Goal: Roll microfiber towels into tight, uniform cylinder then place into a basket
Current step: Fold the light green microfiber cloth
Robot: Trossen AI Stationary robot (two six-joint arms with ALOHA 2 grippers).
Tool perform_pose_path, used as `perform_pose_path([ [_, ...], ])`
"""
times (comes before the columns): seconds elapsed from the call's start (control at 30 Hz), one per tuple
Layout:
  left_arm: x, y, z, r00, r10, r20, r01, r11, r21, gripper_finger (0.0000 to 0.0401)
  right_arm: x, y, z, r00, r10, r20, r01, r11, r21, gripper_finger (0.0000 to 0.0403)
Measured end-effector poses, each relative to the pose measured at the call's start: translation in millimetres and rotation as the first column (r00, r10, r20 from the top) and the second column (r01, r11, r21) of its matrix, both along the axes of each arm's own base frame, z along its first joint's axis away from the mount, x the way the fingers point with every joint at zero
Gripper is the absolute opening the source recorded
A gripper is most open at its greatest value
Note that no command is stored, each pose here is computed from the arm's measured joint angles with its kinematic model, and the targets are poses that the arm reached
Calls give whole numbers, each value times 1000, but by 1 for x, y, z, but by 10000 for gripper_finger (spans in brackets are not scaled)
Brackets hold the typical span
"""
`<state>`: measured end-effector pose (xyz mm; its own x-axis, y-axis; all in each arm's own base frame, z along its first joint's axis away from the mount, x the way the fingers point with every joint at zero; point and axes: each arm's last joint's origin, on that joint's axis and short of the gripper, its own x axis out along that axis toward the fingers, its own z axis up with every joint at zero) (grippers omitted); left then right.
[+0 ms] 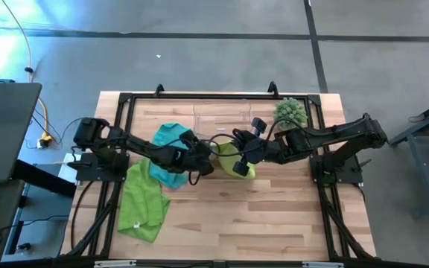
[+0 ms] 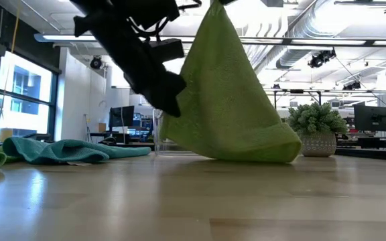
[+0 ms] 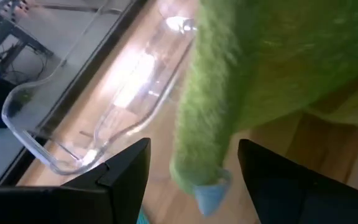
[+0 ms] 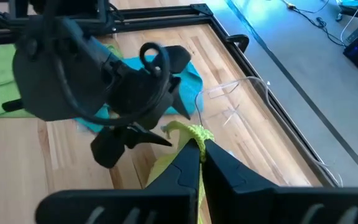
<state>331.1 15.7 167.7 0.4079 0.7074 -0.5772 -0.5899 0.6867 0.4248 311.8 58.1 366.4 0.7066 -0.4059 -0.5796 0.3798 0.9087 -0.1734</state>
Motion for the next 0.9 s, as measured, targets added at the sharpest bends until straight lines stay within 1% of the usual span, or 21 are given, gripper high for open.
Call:
perform_pose_path([
  [0.13,-2,0,-1,1000,5,-18,-5,1000,6,234,0,0,0,1000,12,-9,-12,1000,-15,0],
  [0.2,-2,1,0,1000,20,-17,-20,999,27,234,0,0,0,1000,15,-11,-15,1000,-18,0],
  [0.3,-2,2,0,999,37,-16,-37,998,49,223,0,0,0,1000,15,-11,-15,1000,-18,0],
  [0.4,-2,2,0,999,39,-19,-38,998,52,191,0,0,0,1000,15,-11,-16,1000,-17,0],
  [0.47,-3,2,0,999,35,-23,-34,998,47,160,0,0,0,1000,19,-12,-19,1000,-14,0],
  [0.57,-2,-1,-1,1000,12,-28,-11,1000,23,101,0,1,0,999,33,-14,-33,999,-1,0],
  [0.7,-4,-11,7,998,-59,-5,59,997,-41,21,0,2,-1,998,56,-19,-55,998,20,0],
  [0.73,-5,-13,11,997,-82,3,82,995,-57,11,0,2,-1,998,62,-20,-61,998,25,0],
  [0.8,-8,-19,24,991,-129,26,131,989,-70,9,0,3,-1,996,86,-23,-84,995,45,0],
  [0.9,-16,-26,48,984,-177,28,178,983,-43,12,-1,5,1,990,139,-29,-137,989,59,0],
])
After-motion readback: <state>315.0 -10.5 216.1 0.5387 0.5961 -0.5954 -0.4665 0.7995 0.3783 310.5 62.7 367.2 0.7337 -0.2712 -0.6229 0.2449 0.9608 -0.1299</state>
